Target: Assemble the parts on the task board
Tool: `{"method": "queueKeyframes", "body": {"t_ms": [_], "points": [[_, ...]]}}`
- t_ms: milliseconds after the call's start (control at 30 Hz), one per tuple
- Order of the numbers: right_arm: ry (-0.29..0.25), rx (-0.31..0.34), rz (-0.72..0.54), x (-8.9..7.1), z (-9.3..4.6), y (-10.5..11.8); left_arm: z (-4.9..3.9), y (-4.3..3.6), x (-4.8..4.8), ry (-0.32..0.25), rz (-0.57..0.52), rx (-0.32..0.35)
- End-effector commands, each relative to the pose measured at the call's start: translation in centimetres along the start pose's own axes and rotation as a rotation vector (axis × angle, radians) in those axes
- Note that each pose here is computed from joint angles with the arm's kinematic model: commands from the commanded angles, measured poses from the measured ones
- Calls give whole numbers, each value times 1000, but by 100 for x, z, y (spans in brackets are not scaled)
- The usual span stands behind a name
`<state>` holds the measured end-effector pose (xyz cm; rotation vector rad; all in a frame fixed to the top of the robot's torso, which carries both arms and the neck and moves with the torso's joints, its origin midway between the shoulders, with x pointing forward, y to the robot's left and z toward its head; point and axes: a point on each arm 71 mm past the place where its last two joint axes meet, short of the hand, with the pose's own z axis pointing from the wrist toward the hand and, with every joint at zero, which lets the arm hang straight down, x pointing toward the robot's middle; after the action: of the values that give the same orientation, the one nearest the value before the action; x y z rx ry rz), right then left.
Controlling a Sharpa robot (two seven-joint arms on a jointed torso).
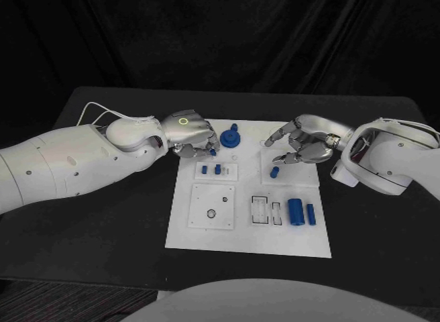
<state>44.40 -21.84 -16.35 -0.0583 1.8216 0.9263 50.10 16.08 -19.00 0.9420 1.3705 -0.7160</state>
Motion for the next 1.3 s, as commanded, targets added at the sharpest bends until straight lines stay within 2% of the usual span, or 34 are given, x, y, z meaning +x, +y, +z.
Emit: {"method": "queueKeyframes", "body": {"t_ms": [33,1300], "points": [[-10,5,7,2,-4,-11,10,-31,5,-4,0,14],[15,25,12,43,6,-42,37,-77,11,8,-10,27]]}}
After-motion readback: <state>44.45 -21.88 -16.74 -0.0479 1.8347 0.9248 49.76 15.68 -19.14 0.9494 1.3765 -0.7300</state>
